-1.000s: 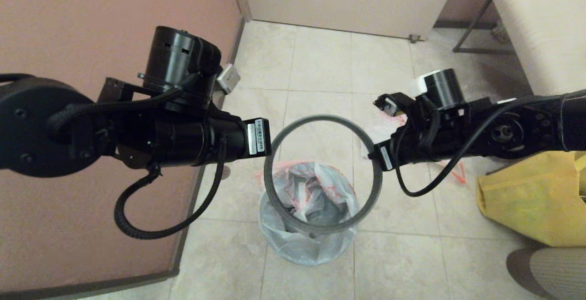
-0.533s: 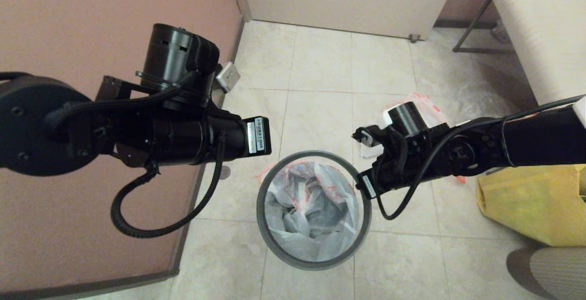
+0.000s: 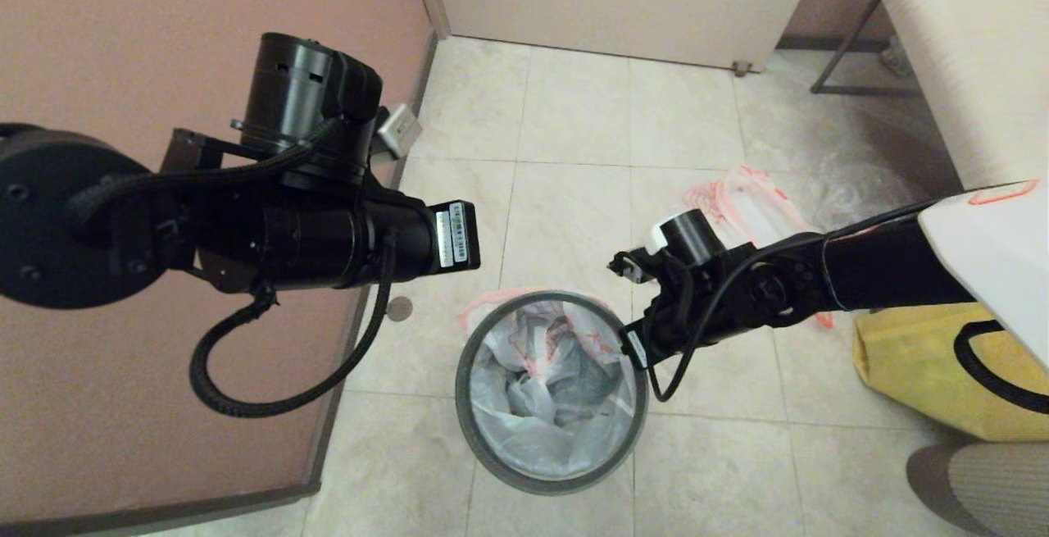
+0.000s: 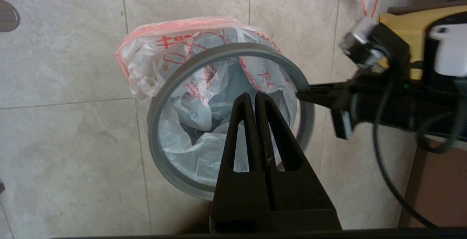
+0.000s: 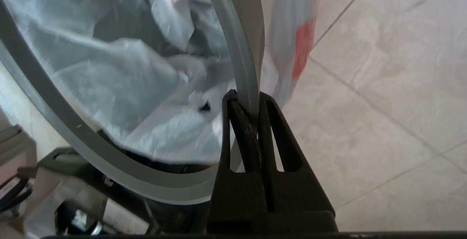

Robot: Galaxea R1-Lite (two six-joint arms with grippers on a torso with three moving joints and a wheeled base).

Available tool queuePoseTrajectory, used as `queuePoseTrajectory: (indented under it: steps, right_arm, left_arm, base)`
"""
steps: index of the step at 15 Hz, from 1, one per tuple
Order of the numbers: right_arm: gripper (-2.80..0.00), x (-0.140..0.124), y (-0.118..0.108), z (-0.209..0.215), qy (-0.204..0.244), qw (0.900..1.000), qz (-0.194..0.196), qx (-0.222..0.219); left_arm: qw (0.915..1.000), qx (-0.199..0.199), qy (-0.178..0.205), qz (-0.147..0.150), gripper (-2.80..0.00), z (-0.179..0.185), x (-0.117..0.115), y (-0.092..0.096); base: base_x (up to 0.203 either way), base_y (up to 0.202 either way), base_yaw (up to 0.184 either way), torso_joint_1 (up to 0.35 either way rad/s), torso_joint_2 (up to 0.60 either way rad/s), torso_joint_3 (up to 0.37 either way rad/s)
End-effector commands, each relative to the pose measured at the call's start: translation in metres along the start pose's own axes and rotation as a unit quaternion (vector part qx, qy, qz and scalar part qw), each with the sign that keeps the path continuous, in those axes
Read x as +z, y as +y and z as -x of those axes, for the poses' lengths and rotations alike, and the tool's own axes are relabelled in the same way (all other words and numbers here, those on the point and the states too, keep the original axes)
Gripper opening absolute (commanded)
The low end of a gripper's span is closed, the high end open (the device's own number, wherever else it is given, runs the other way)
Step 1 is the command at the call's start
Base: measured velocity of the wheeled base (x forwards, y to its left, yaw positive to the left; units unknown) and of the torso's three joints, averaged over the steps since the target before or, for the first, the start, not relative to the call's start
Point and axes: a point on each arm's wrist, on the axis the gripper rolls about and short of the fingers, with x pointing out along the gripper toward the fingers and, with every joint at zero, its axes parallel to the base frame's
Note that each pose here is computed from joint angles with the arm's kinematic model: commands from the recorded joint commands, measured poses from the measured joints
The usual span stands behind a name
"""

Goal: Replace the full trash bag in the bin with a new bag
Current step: Place the trash can ring on the trash can

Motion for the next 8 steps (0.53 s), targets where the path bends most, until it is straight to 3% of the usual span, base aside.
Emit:
queuePoseTrajectory:
  steps: [1,8]
  right_arm:
    - [-2.8,-0.001,-0.001,-0.016,0.008,1.0,-0.001,-0.002]
    - [-2.8,0.001,-0.005,-0.033,0.01,1.0,-0.011,-0.027]
  left_arm:
    - [1.0,0.002,-0.002,0.002,-2.8,0.0,0.001,0.001]
    - [0.9999,0.002,-0.009,0.006,-2.8,0.004,0.004,0.003]
  base:
    - [0.0,0.0,0.0,0.0,0.0,0.0]
    - [0.0,0.0,0.0,0.0,0.0,0.0]
